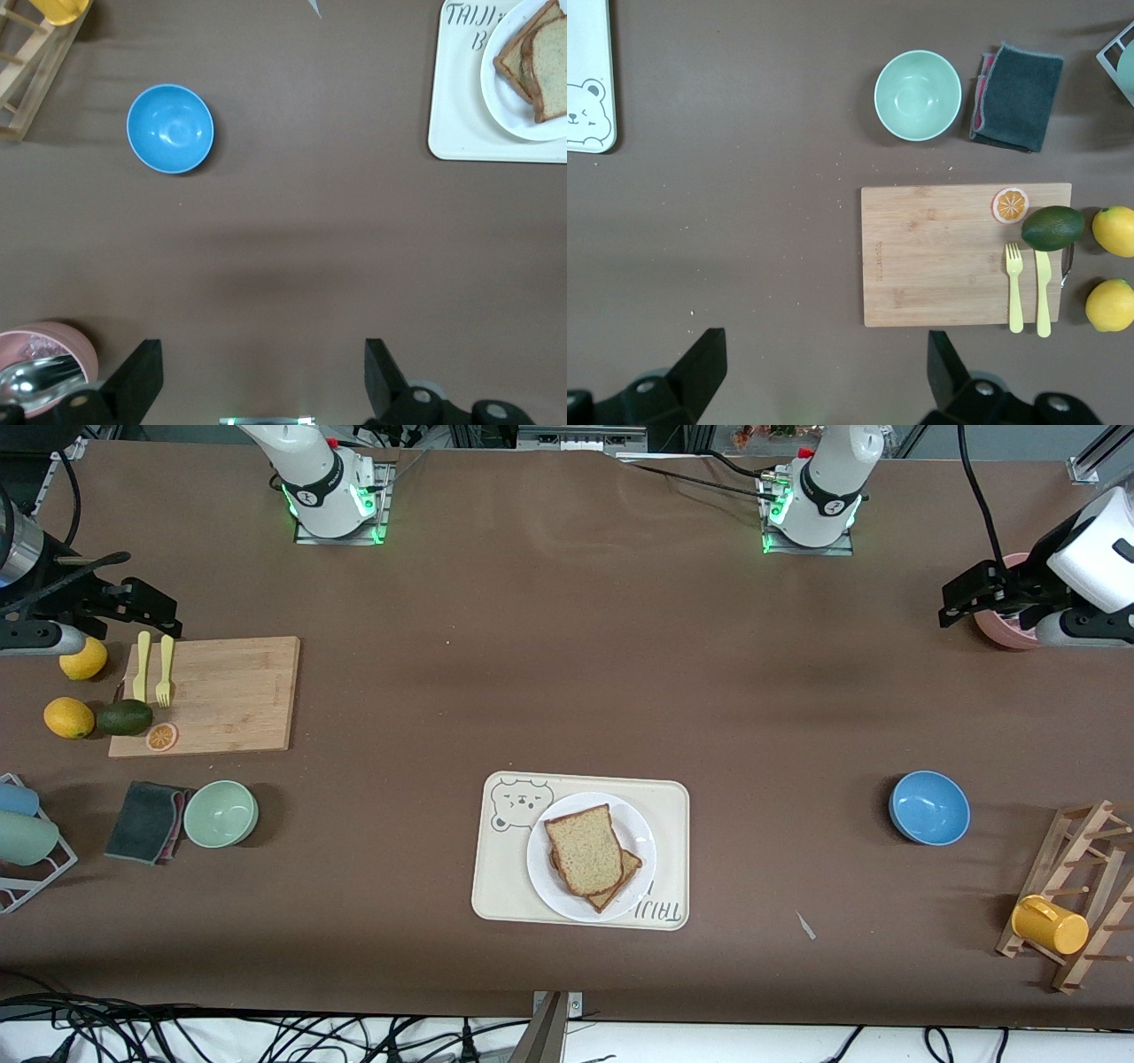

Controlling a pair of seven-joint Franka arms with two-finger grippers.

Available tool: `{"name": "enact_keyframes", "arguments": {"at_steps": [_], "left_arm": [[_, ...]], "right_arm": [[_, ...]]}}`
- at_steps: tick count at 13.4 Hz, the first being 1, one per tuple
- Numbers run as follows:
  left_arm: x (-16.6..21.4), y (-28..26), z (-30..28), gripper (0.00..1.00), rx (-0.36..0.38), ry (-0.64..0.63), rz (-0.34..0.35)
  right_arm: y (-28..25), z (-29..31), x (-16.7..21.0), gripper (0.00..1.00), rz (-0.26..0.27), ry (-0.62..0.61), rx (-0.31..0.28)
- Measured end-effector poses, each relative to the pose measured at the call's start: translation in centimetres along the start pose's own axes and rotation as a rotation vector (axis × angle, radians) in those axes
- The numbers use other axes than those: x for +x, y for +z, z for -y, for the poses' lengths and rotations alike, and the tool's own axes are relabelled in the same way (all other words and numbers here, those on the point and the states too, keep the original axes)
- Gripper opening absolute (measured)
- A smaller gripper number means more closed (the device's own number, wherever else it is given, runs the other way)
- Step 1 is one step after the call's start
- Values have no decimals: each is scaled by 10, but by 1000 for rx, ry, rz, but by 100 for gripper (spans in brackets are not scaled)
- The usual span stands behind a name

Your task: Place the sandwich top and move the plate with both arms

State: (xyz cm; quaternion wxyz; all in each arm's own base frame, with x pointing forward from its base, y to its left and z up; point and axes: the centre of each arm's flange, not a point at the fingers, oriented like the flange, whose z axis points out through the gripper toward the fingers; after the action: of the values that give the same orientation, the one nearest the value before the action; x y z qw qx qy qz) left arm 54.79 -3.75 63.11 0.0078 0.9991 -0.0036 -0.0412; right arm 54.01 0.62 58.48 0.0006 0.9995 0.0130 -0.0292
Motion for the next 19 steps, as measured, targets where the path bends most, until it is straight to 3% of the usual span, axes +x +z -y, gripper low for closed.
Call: {"name": "enact_keyframes", "arguments": {"at_steps": [3,19], "left_arm": [[7,5,-1,100,-2,2,-27],[11,14,-6,100,-1,9,-15]], "right_arm": [[0,-1,0,100,0,2,1],[0,-2,0,100,0,4,3]]}}
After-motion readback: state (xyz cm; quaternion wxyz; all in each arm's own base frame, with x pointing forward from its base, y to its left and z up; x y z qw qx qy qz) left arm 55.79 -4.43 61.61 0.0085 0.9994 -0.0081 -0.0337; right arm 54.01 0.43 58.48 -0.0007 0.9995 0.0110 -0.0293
